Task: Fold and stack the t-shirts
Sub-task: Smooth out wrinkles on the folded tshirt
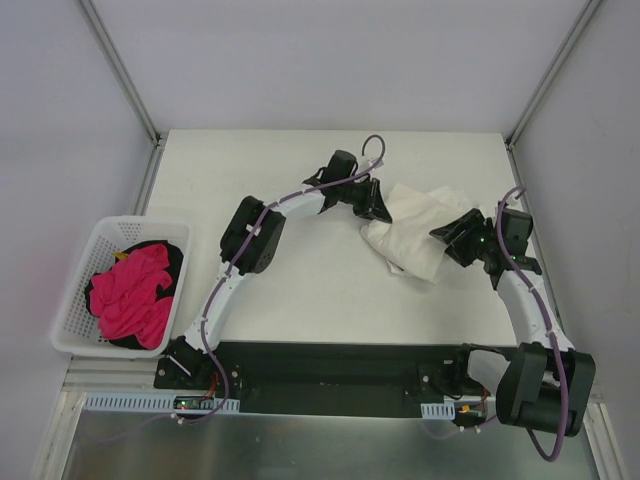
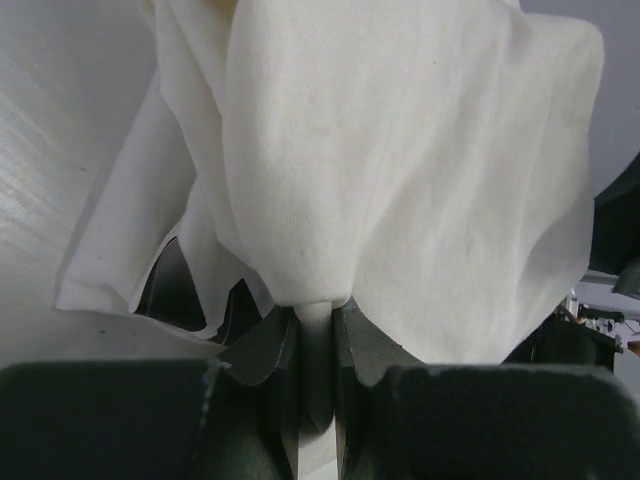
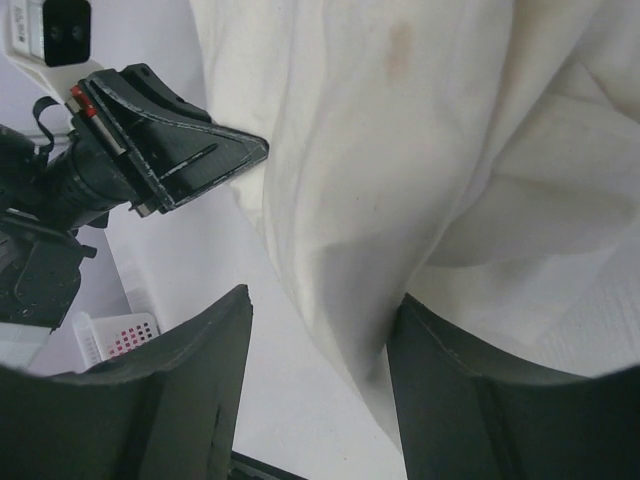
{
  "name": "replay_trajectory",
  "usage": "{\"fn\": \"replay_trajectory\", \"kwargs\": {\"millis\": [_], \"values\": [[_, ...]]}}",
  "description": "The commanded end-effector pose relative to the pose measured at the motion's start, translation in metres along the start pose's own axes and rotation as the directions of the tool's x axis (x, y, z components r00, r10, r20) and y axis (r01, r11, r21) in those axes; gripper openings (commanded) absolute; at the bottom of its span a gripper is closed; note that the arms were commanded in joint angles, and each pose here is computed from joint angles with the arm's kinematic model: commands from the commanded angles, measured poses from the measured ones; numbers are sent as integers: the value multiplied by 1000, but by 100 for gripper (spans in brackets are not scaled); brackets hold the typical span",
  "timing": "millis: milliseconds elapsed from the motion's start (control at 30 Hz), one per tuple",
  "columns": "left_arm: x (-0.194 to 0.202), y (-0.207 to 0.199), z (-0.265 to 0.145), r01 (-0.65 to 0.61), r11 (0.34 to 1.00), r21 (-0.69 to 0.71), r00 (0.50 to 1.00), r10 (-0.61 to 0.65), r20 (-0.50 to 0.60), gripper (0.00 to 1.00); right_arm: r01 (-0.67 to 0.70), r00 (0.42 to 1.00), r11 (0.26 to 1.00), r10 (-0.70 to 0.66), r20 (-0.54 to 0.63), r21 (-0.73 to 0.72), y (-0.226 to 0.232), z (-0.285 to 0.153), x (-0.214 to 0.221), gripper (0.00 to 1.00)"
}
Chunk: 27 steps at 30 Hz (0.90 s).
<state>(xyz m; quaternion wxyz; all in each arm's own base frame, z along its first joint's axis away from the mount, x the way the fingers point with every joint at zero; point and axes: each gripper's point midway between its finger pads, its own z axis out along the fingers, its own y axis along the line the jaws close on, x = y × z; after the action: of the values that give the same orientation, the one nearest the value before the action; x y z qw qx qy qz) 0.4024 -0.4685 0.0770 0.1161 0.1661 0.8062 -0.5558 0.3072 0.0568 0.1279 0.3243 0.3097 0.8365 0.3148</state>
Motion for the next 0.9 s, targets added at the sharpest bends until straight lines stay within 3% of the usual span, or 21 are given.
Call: {"fn": "replay_trajectory", "kwargs": {"millis": [0, 167, 233, 267, 400, 500, 867], "values": [[-10, -25, -19, -86, 995, 40, 996, 85, 20, 0, 72, 995, 997, -71, 77, -16, 23, -33, -16, 57], [-8, -28, -25, -96, 994, 43, 995, 95, 25, 0, 111, 965, 992, -123, 230, 66, 15, -56, -39, 56], [-7, -31, -27, -100, 994, 52, 995, 99, 25, 0, 118, 960, 987, -142, 243, 109, 8, -51, -54, 50], [-7, -31, -27, -102, 993, 52, 995, 100, 25, 0, 108, 967, 985, -136, 216, 135, -1, -38, -59, 45], [-5, -33, -33, -103, 993, 50, 994, 102, 29, 0, 75, 980, 984, -104, 172, 163, -13, -9, -83, 11], [-7, -35, -39, -111, 993, 51, 993, 109, 42, 0, 40, 979, 981, -77, 187, 192, -24, 6, -108, 1], [-11, -38, -44, -105, 992, 66, 993, 102, 52, 0, -79, 972, 970, 25, 233, 229, -59, 36, -175, 1]]}}
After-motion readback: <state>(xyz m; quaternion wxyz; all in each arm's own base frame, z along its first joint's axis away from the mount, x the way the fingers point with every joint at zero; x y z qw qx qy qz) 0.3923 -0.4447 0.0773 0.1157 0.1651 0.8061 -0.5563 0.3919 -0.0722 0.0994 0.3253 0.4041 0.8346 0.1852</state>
